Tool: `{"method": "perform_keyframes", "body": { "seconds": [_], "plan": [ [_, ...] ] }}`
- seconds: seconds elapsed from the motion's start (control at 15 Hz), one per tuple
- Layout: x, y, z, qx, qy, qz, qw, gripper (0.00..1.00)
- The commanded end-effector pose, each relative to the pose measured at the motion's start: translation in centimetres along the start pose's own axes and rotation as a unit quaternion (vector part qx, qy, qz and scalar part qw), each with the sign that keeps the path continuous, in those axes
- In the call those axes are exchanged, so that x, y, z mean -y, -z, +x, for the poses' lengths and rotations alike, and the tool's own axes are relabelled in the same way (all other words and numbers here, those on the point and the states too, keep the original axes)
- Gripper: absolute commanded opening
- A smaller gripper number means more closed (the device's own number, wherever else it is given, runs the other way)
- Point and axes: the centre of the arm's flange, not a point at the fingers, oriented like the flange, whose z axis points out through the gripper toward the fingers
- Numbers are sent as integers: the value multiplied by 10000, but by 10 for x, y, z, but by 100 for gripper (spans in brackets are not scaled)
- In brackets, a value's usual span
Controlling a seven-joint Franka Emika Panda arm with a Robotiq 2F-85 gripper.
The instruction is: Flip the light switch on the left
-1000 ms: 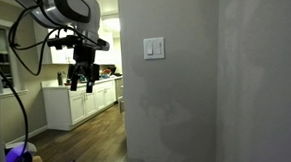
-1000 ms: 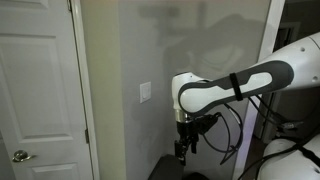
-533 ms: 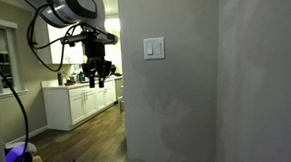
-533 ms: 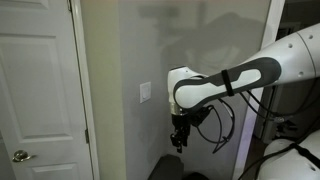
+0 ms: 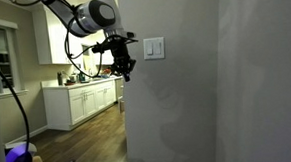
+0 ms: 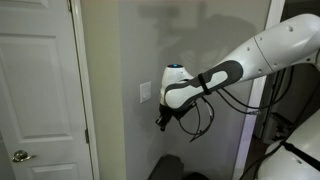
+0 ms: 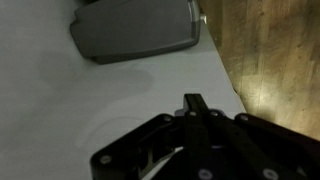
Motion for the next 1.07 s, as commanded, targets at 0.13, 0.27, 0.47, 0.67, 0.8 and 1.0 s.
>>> {"method": "perform_keyframes", "body": {
  "seconds": [0.13,0.27,0.47,0.67,0.8,1.0],
  "plan": [
    [-14,-6,28,-808,75,-37,9967,0],
    [-19,1,34,-982,75,-107,9951,0],
    [-27,22,43,-1164,112,-365,9925,0],
    [-38,45,56,-1524,77,-595,9865,0],
    [-42,55,64,-1803,-5,-636,9815,0],
    [-42,65,77,-2200,-67,-602,9736,0]
  ]
}}
